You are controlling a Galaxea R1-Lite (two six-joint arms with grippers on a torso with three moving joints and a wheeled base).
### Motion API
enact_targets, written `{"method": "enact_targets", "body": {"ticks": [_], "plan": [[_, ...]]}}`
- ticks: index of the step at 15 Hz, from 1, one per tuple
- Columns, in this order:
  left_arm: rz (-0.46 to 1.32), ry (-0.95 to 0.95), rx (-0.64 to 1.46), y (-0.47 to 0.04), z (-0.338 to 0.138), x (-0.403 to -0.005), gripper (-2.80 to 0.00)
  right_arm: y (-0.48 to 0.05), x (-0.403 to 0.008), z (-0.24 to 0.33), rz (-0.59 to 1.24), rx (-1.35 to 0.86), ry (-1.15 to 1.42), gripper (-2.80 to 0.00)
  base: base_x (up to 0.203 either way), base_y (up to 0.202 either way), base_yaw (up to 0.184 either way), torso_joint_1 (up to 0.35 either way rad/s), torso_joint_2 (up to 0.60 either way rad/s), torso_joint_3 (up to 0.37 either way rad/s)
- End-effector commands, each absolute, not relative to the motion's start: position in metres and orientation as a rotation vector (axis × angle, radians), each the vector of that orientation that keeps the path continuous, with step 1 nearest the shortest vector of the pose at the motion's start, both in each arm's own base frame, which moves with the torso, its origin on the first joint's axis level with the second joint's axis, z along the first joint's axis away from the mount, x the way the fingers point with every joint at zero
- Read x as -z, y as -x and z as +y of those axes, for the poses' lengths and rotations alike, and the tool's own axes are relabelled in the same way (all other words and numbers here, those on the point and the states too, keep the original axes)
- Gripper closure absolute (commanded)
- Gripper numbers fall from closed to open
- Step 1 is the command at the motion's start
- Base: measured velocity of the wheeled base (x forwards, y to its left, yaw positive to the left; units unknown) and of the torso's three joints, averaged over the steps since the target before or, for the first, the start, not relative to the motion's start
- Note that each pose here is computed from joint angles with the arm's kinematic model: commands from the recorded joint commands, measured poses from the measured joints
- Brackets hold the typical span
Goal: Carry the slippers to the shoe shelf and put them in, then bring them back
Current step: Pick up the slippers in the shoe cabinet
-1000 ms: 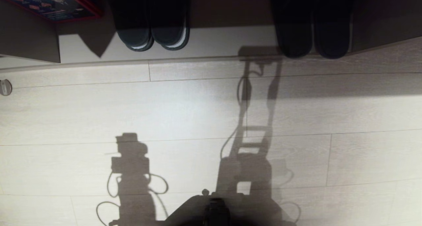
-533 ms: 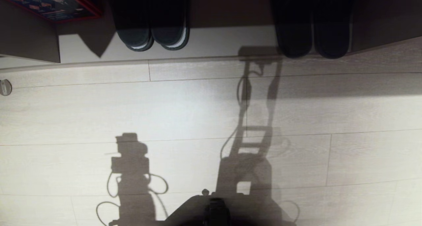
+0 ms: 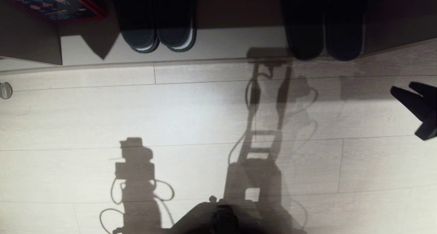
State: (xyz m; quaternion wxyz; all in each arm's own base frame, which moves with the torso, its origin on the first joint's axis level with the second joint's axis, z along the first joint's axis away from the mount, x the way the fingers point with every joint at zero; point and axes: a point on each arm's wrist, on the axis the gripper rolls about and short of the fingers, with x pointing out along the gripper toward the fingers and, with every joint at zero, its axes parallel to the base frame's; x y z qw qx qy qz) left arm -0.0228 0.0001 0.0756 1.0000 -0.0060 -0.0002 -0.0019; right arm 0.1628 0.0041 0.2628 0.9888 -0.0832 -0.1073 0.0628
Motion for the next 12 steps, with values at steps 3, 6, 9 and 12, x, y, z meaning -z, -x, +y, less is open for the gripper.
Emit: {"method": "enact_targets", "body": {"ticks": [3, 6, 9, 12], "plan": [[0.002, 0.012, 0.003, 0.023, 0.000, -0.075, 0.00, -0.257, -0.271, 0.013, -0.360, -0.159, 0.186, -2.80, 0.000, 0.000, 0.000, 0.000, 0.00, 0.000], [-0.001, 0.012, 0.003, 0.023, 0.000, -0.075, 0.00, -0.286, -0.285, 0.028, -0.460, -0.205, 0.184, -2.80, 0.000, 0.000, 0.000, 0.000, 0.00, 0.000], [-0.001, 0.012, 0.003, 0.023, 0.000, -0.075, 0.00, -0.314, -0.301, 0.040, -0.536, -0.226, 0.179, -2.80, 0.000, 0.000, 0.000, 0.000, 0.00, 0.000], [0.000, 0.012, 0.003, 0.023, 0.000, -0.075, 0.00, -0.333, -0.303, 0.044, -0.565, -0.228, 0.182, -2.80, 0.000, 0.000, 0.000, 0.000, 0.00, 0.000]]}}
